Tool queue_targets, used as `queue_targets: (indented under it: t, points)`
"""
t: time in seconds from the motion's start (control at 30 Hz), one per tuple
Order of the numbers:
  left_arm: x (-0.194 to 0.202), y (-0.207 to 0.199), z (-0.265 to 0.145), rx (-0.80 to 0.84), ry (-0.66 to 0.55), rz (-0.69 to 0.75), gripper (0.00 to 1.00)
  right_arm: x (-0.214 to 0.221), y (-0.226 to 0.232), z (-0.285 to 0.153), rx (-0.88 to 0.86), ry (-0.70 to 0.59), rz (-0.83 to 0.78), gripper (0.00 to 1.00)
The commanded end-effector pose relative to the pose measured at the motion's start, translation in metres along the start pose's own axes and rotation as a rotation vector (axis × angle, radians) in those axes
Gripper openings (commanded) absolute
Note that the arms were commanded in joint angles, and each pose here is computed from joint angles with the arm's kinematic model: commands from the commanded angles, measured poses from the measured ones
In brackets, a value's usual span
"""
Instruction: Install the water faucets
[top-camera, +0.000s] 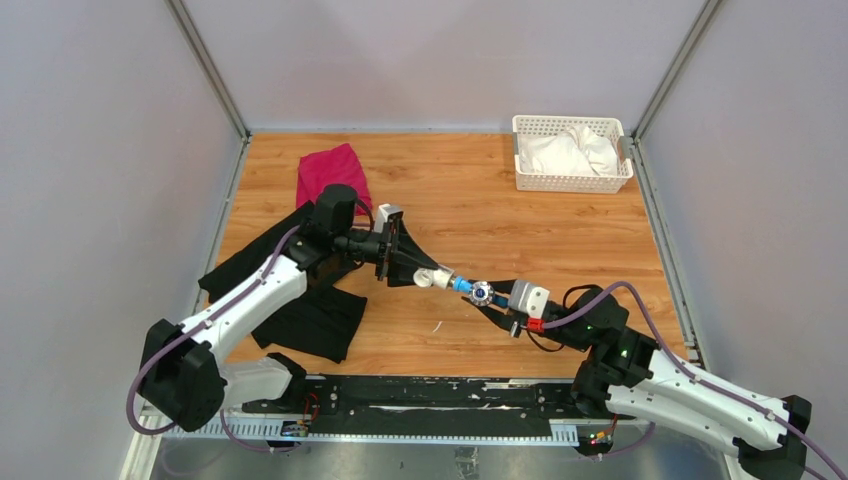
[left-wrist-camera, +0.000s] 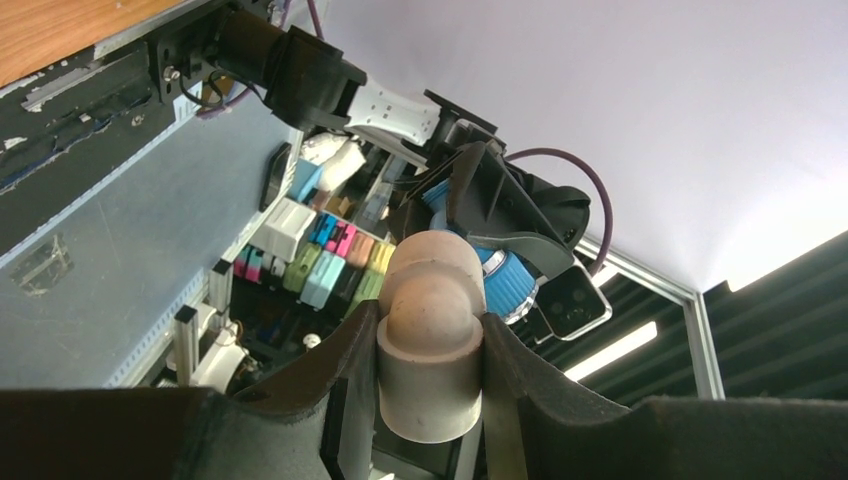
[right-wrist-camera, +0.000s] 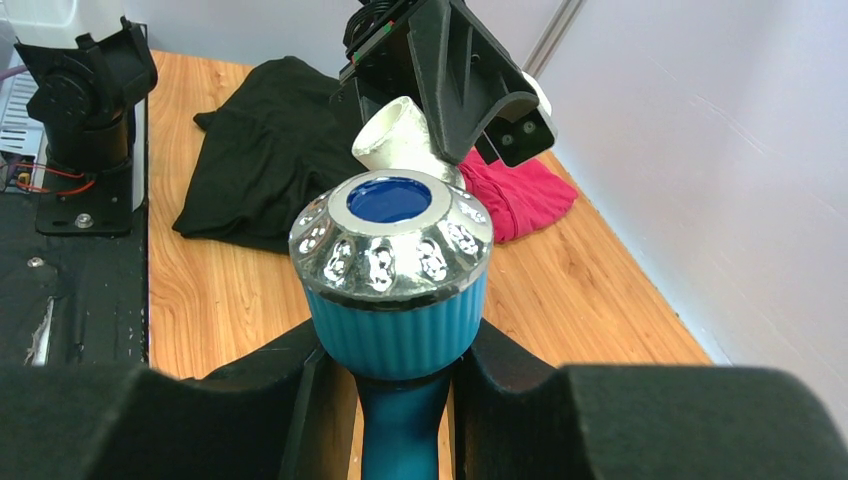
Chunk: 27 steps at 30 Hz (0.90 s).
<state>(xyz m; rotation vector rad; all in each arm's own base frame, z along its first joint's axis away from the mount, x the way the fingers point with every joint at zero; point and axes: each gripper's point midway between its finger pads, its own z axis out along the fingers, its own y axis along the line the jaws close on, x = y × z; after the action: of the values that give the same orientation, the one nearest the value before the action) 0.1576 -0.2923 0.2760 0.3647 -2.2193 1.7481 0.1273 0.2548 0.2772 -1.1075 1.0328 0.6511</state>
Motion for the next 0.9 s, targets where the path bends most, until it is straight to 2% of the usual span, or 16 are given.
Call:
queue_targets:
  t: [0.0,0.27,0.87]
  points:
    - [0.021,-0.011,-0.008,0.030,0.063,0.037,0.00,-0.011,-0.007,0.004,0.032,-0.055,0.012,0.00]
    - [0.022,-0.010,-0.007,0.030,0.064,0.043,0.00,-0.021,-0.005,0.006,0.031,-0.124,0.049,0.00]
    - [0.020,-0.010,-0.002,0.034,0.059,0.052,0.00,-0.032,0.013,0.011,-0.080,-0.148,0.102,0.00]
